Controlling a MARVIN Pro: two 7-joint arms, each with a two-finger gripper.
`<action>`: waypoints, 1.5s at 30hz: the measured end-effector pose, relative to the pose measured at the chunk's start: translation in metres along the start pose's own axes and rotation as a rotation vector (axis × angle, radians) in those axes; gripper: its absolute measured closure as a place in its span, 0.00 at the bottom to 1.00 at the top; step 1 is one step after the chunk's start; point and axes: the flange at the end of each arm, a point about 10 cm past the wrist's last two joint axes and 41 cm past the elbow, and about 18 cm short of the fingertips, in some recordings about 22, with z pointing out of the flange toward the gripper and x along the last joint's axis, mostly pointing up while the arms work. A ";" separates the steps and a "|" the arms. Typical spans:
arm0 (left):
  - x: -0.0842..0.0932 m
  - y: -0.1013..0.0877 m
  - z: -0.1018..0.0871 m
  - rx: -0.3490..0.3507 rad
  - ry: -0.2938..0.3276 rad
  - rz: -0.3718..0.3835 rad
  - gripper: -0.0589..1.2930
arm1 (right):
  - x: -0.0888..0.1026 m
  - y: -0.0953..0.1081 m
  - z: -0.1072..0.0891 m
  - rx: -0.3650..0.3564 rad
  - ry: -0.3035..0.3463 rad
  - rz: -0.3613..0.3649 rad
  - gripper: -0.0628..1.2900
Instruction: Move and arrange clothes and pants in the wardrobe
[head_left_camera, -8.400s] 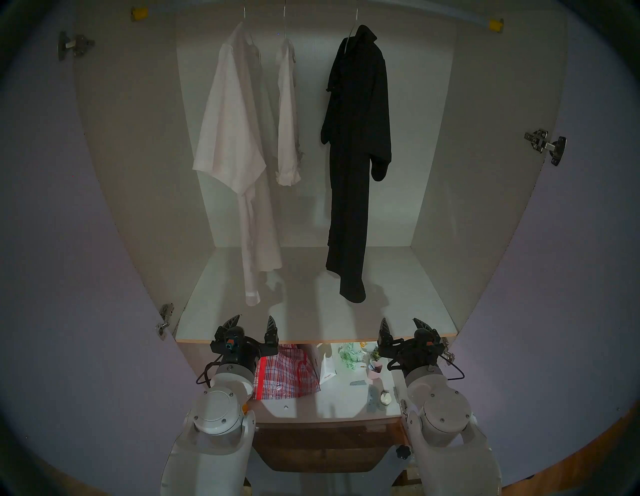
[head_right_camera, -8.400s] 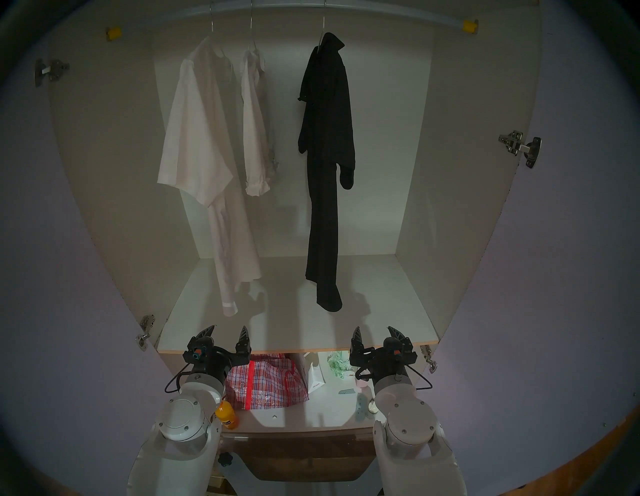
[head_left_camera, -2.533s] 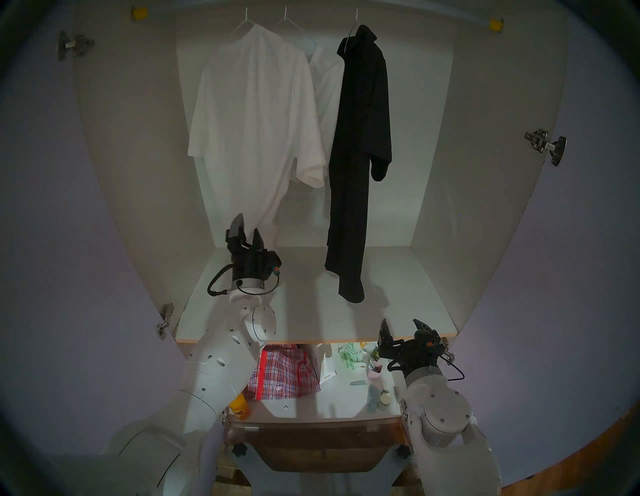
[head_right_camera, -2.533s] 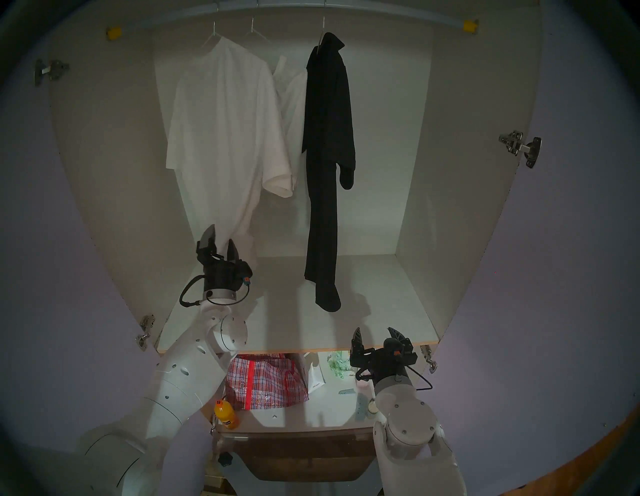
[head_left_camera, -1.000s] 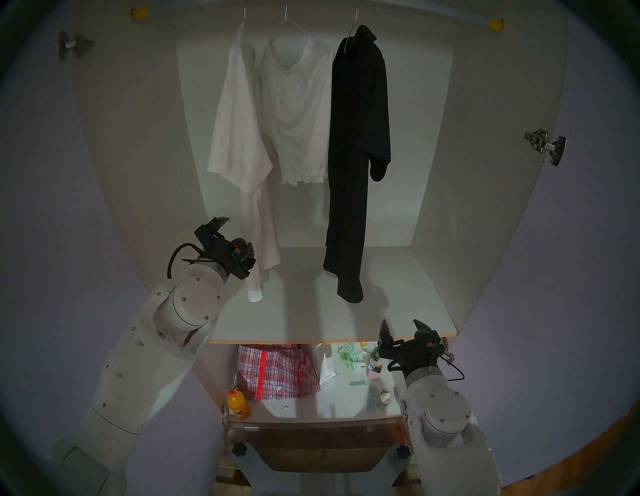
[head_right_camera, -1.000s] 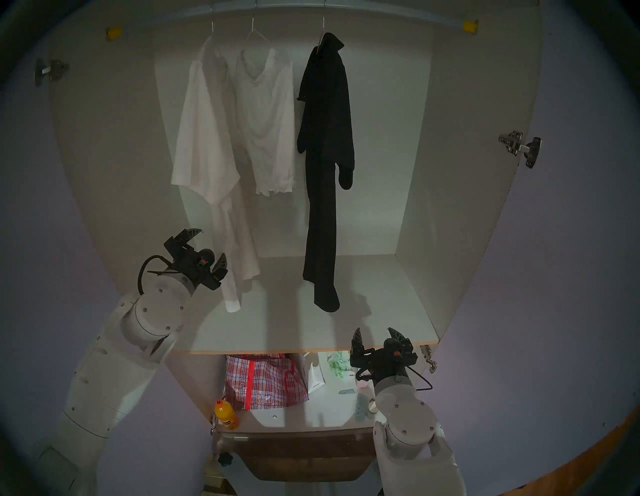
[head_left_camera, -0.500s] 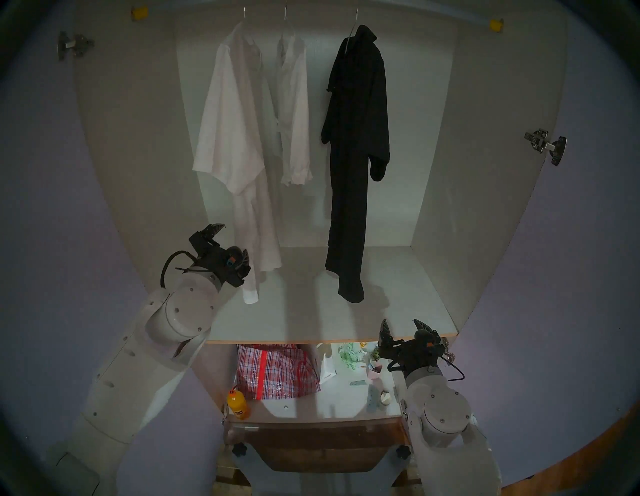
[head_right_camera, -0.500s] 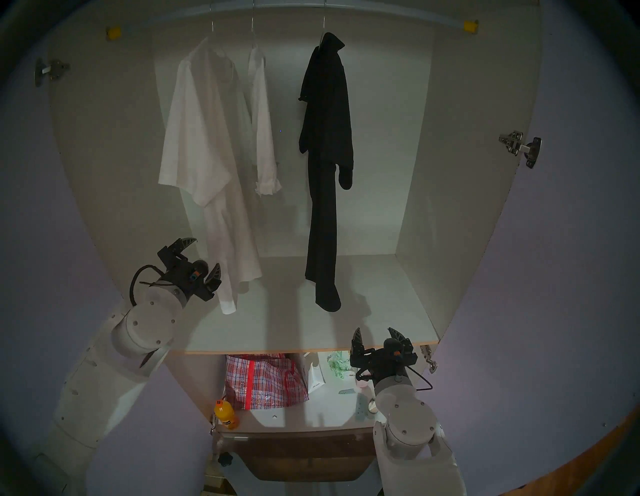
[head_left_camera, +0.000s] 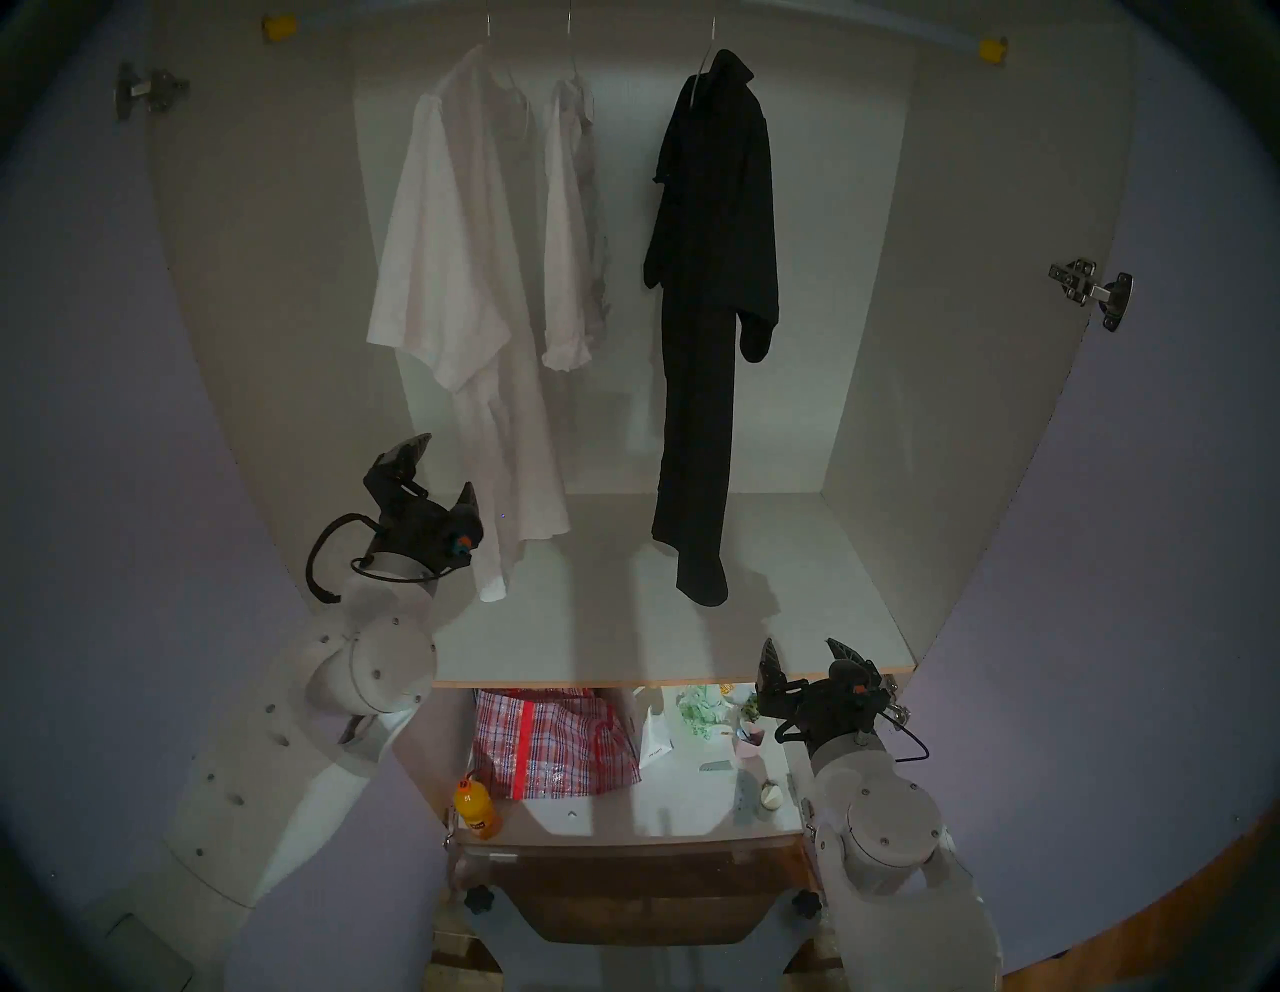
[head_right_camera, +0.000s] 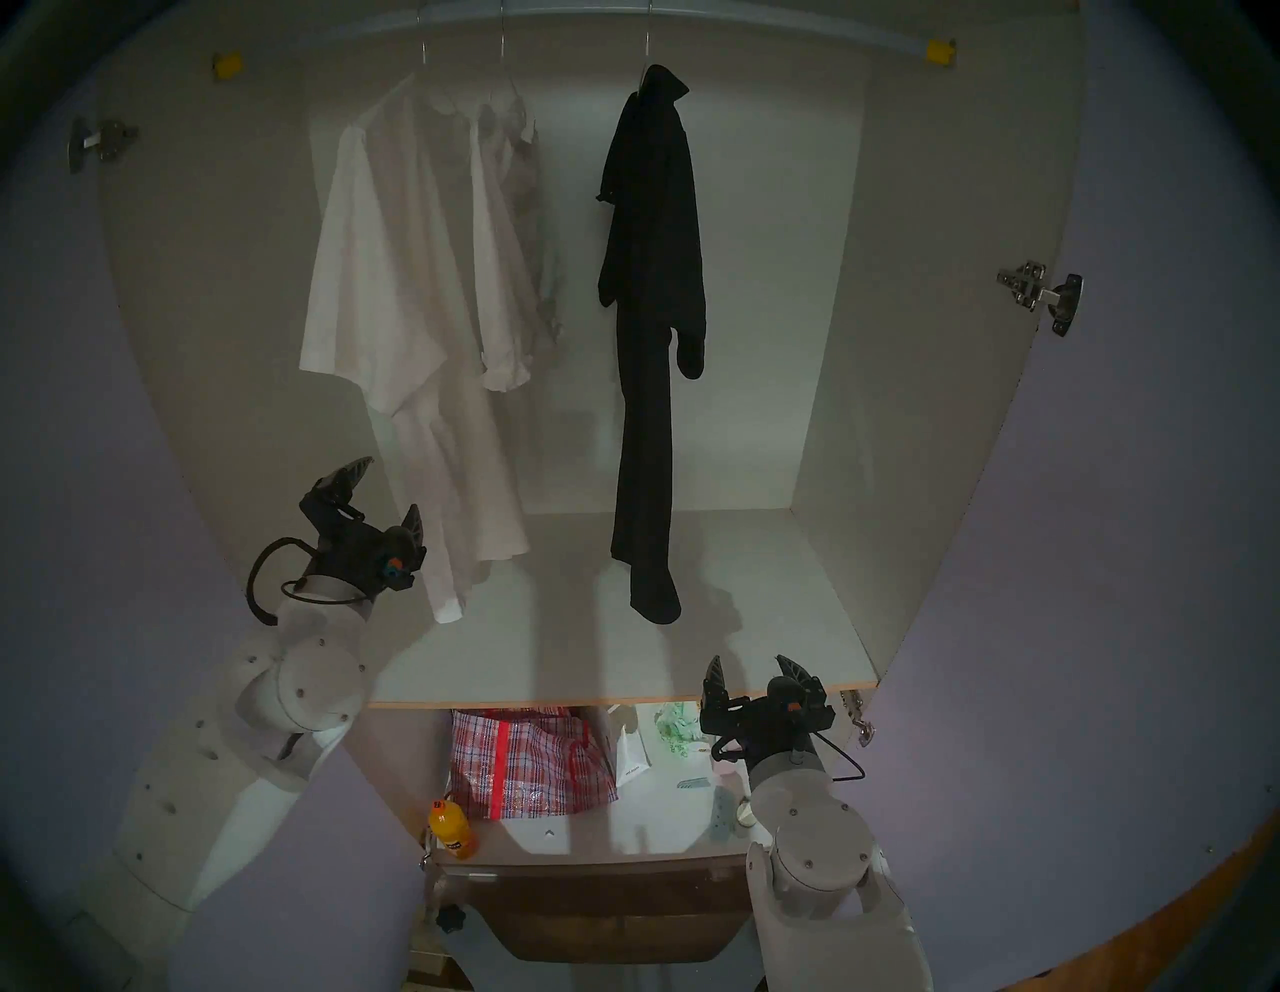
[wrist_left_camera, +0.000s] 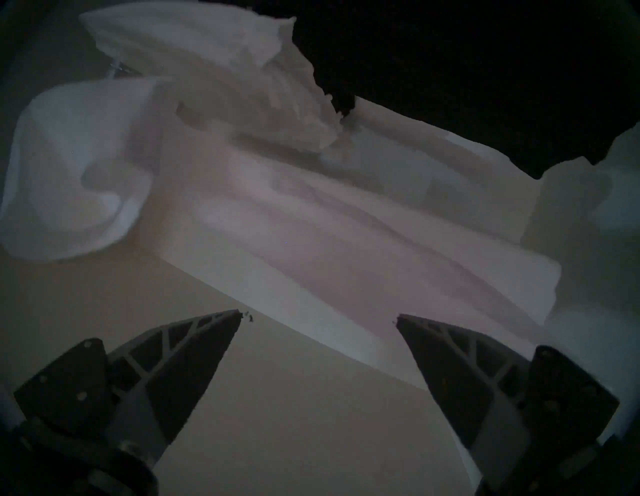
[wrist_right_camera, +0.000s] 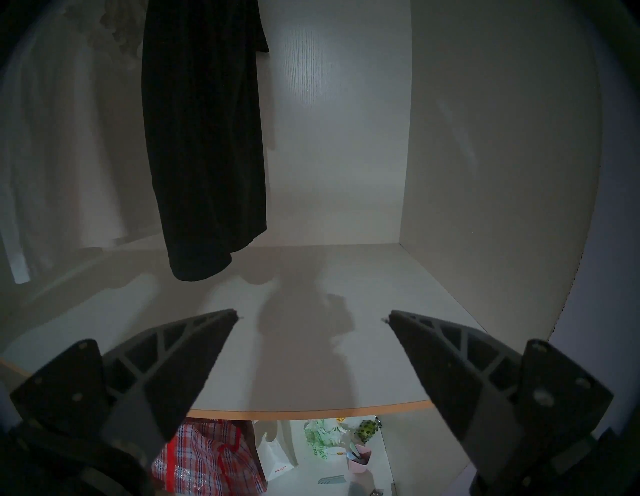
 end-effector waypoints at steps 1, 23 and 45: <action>-0.001 0.005 0.003 0.023 0.002 0.042 0.06 | 0.000 0.000 0.000 0.000 0.000 0.000 0.07; -0.026 -0.033 0.000 -0.183 -0.062 0.027 0.06 | 0.000 0.000 0.000 0.000 0.000 0.000 0.07; -0.025 -0.018 0.028 -0.076 -0.125 0.101 0.06 | 0.000 0.000 0.000 0.001 0.001 0.000 0.07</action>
